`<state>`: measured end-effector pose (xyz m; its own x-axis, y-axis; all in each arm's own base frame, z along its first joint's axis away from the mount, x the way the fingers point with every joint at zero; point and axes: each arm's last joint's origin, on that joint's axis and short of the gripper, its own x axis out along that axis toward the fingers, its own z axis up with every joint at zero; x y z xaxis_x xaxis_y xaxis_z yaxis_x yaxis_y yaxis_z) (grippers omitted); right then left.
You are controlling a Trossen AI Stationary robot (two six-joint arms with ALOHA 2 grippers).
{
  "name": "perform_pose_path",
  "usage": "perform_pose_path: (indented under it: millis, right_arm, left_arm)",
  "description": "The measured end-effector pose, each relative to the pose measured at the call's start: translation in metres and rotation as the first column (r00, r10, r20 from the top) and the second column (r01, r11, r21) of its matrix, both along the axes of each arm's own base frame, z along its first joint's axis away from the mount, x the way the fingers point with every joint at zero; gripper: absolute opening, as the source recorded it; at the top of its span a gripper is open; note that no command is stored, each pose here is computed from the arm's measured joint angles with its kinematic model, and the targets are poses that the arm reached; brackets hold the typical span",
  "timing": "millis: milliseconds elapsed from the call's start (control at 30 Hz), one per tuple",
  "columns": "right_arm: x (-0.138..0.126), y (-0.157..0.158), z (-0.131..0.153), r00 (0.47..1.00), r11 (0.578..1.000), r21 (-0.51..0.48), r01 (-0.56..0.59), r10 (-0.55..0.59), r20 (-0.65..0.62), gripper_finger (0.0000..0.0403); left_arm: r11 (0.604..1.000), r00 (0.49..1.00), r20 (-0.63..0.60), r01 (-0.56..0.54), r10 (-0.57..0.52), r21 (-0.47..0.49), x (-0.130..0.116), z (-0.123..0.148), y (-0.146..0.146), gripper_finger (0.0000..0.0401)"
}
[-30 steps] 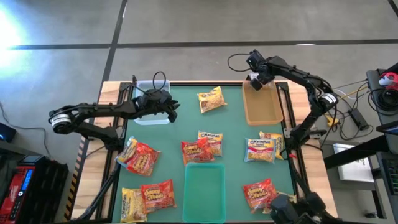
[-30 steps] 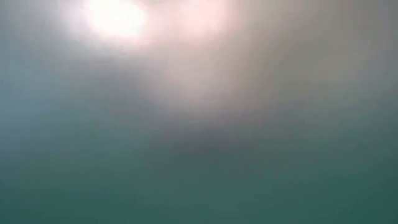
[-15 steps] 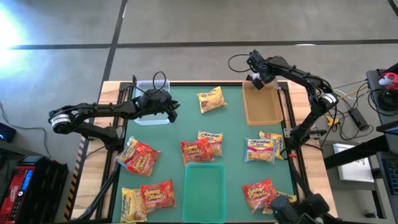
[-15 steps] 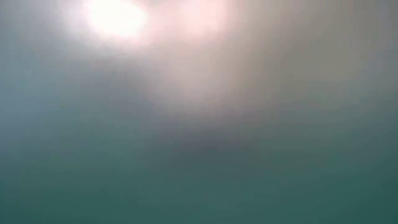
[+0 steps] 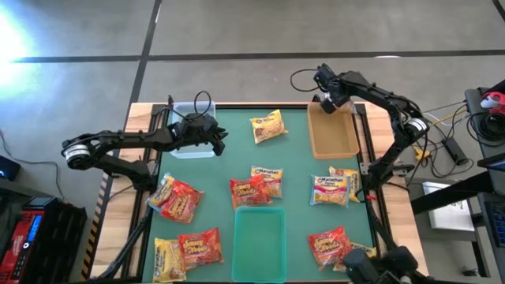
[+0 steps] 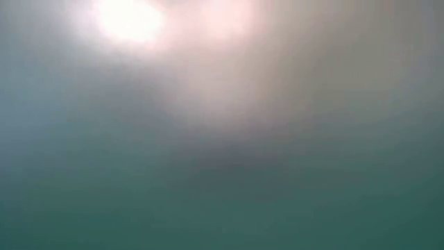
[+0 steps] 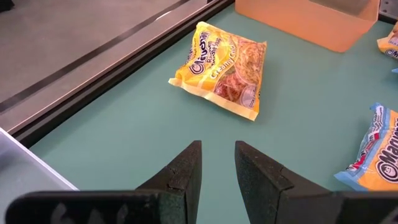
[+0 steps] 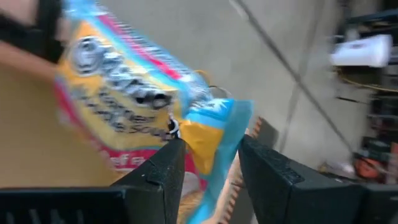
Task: Sort Maruchan noodles
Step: Put the blue noodle pack into the yellow bin
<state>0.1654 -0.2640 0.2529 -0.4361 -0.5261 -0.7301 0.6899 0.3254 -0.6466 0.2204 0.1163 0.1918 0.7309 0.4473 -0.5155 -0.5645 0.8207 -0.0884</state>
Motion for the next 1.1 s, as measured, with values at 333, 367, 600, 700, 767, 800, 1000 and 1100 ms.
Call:
perform_pose_path:
  millis: [333,367,600,700,767,800,1000,1100]
  right_arm:
    - [0.003,0.002,0.007,1.000,0.998,-0.063,0.006,-0.008,-0.029,0.0158]
    - [0.003,0.002,0.009,1.000,0.998,-0.069,0.007,-0.009,-0.022,0.0158]
    - [0.014,0.007,0.030,0.997,0.993,-0.118,-0.028,0.036,0.069,0.0158]
    - [0.018,0.008,0.030,0.984,0.995,-0.064,-0.072,0.081,0.159,0.0156]
    - [0.021,0.009,0.027,0.966,0.991,0.002,-0.131,0.127,0.227,0.0156]
    - [0.022,0.009,0.026,0.954,0.987,0.030,-0.158,0.145,0.261,0.0156]
    - [0.026,0.005,0.019,0.952,0.971,0.070,-0.228,0.207,0.226,0.0158]
    - [0.028,0.003,0.013,0.952,0.962,0.097,-0.256,0.233,0.197,0.0158]
  left_arm:
    - [1.000,1.000,0.000,0.000,0.000,0.000,0.000,0.000,0.000,0.0080]
    - [1.000,1.000,-0.001,0.000,0.000,0.000,0.000,0.000,0.000,0.0080]
    - [1.000,1.000,-0.004,0.004,-0.004,0.006,0.000,0.000,0.000,0.0080]
    - [1.000,1.000,-0.004,0.004,-0.004,0.005,0.000,0.000,0.000,0.0080]
    - [1.000,1.000,-0.006,0.004,-0.004,0.004,0.000,0.000,0.000,0.0080]
    - [1.000,1.000,-0.007,0.004,-0.004,0.004,0.000,0.000,0.000,0.0080]
    - [1.000,1.000,-0.007,0.004,-0.004,0.003,0.000,0.000,0.000,0.0080]
    - [1.000,1.000,-0.010,0.004,-0.004,0.002,0.000,-0.001,0.000,0.0080]
